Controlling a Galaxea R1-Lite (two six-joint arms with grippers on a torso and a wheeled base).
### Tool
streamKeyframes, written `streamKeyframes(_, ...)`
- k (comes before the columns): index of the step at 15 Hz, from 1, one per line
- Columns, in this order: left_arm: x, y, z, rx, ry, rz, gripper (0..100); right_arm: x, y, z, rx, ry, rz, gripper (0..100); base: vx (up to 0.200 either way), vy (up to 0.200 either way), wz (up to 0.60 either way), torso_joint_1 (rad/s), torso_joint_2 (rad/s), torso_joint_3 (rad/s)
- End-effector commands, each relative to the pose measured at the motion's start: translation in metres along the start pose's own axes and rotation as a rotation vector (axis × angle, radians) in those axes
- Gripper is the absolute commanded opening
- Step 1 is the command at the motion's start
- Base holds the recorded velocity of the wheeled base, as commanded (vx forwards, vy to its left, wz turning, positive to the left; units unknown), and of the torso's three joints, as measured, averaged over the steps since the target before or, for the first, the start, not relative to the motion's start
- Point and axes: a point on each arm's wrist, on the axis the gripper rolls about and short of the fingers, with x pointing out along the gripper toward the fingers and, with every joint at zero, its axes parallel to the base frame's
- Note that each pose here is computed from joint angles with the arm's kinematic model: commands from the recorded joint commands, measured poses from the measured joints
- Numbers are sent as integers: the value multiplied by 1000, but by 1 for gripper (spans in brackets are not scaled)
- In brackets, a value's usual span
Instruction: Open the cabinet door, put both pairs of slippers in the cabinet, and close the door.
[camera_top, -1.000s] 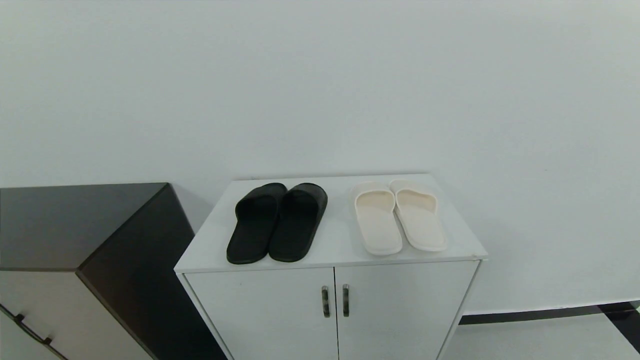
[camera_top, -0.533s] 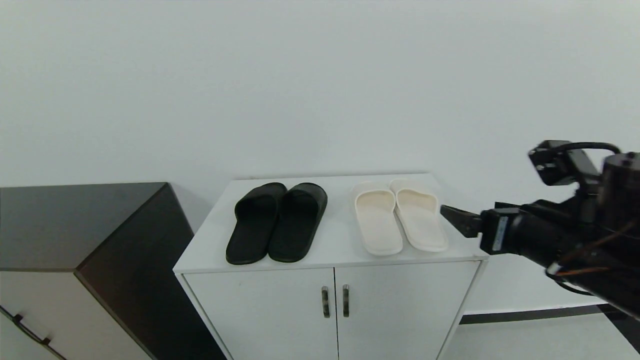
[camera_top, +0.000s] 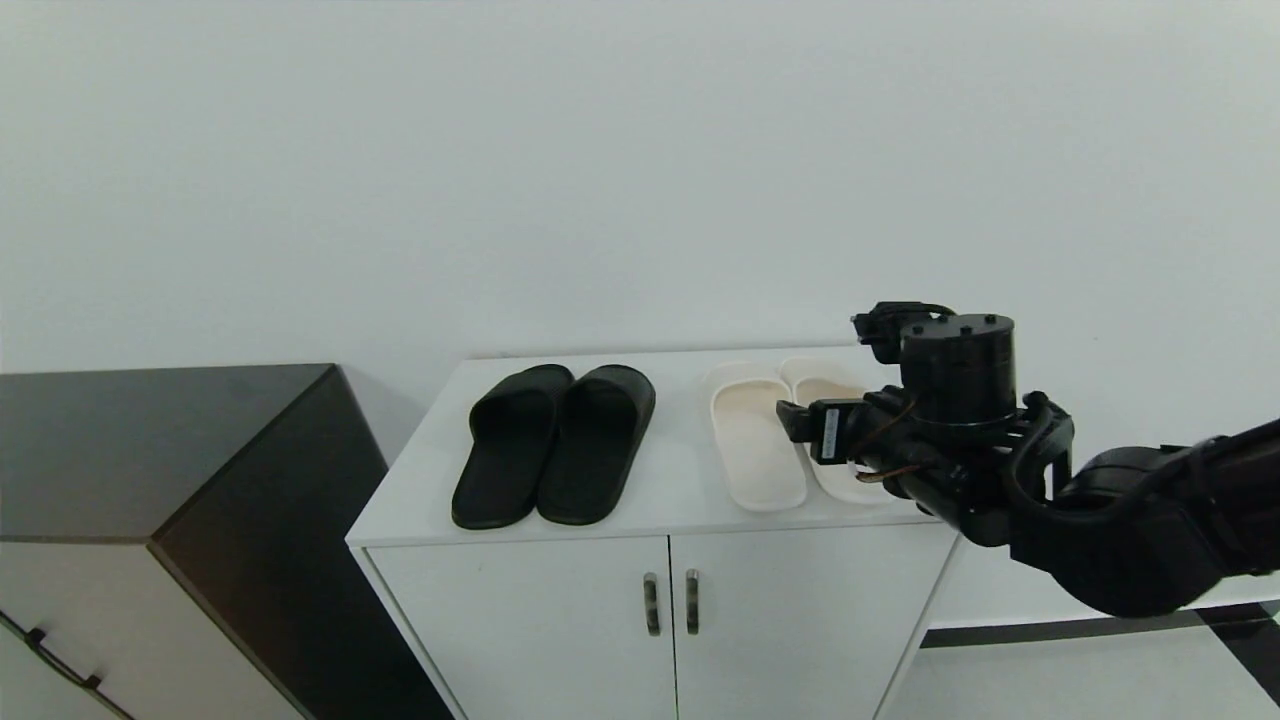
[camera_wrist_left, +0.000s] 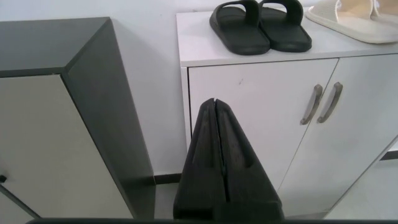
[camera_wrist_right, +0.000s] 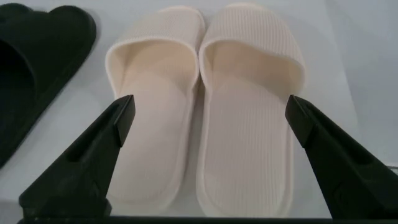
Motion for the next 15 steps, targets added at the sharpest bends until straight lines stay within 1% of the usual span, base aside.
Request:
streamKeyframes(1, 0, 0, 0, 0, 1, 0, 0, 23, 2, -9, -24, 19, -20, 100, 0, 0, 0, 0, 0, 0)
streamKeyframes(8, 0, 0, 0, 0, 1, 0, 0, 65, 11, -11, -52, -2, -34, 100, 0, 0, 0, 0, 0, 0)
streamKeyframes(15, 0, 0, 0, 0, 3, 1, 0, 98, 7, -20, -50, -2, -66, 100, 0, 0, 0, 0, 0, 0)
